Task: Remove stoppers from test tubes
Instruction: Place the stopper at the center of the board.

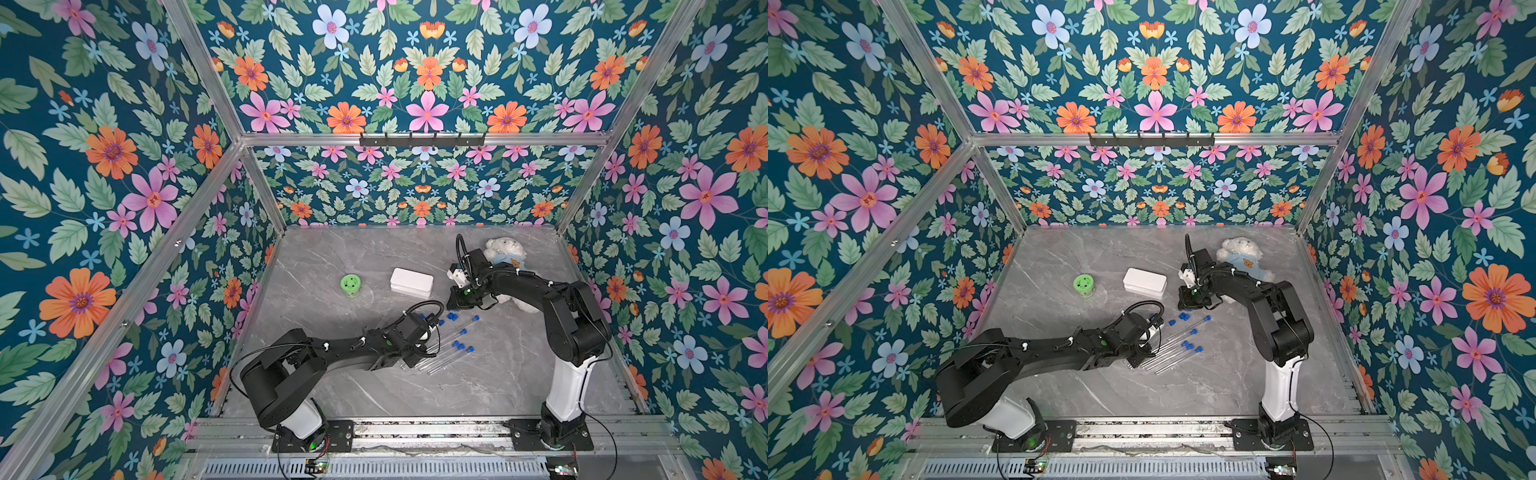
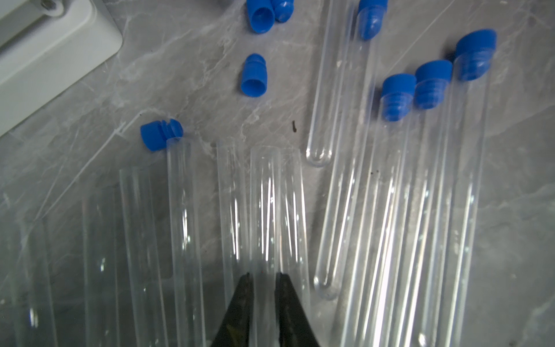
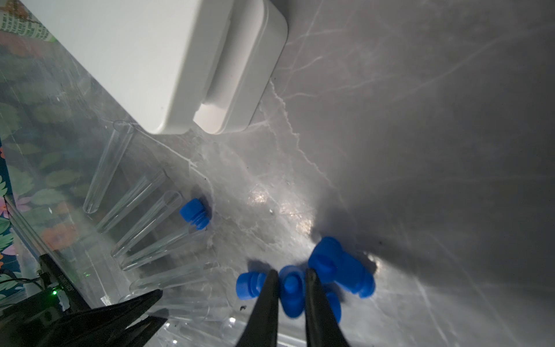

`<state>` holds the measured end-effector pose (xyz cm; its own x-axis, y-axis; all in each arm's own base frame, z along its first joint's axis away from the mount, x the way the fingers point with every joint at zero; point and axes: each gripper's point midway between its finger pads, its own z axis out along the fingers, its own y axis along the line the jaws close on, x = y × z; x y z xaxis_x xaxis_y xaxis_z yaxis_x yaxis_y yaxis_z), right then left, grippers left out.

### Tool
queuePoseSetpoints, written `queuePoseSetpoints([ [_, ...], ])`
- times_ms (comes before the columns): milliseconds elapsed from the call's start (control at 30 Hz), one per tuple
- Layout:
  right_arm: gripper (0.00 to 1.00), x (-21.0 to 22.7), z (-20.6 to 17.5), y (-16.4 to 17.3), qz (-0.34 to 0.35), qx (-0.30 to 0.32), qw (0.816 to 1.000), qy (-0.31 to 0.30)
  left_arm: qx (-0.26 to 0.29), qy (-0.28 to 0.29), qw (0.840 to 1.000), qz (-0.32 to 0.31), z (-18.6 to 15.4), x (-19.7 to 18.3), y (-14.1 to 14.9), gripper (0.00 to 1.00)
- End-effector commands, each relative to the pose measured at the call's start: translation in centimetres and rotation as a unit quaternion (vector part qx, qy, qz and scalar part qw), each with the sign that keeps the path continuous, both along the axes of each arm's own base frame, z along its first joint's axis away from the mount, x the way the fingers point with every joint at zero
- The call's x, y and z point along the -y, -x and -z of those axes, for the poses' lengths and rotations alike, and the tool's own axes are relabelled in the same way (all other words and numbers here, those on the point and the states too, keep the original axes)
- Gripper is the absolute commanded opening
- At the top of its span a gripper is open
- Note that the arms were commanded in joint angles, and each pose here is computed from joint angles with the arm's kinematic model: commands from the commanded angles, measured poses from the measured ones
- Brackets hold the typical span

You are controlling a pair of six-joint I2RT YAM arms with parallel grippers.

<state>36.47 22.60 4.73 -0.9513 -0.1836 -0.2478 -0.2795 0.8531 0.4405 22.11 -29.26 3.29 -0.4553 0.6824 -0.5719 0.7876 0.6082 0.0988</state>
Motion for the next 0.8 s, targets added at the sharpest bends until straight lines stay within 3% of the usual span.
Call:
queuePoseSetpoints([
  [0, 0.18, -0.2, -0.1, 0.1, -0.010, 0.002, 1.000, -0.002, 0.004, 0.003, 1.000, -0.007, -0.2, 0.1, -0.3, 0.00],
  [267, 0.21, -0.3, -0.4, 0.1, -0.009, 0.004, 1.000, -0.005, 0.004, 0.002, 1.000, -0.006, -0.2, 0.2, -0.4, 0.00],
  [767, 0.26, -0.4, -1.3, 0.1, -0.008, 0.017, 1.000, -0.014, 0.004, 0.003, 1.000, -0.002, -0.3, 0.6, -0.5, 0.09],
])
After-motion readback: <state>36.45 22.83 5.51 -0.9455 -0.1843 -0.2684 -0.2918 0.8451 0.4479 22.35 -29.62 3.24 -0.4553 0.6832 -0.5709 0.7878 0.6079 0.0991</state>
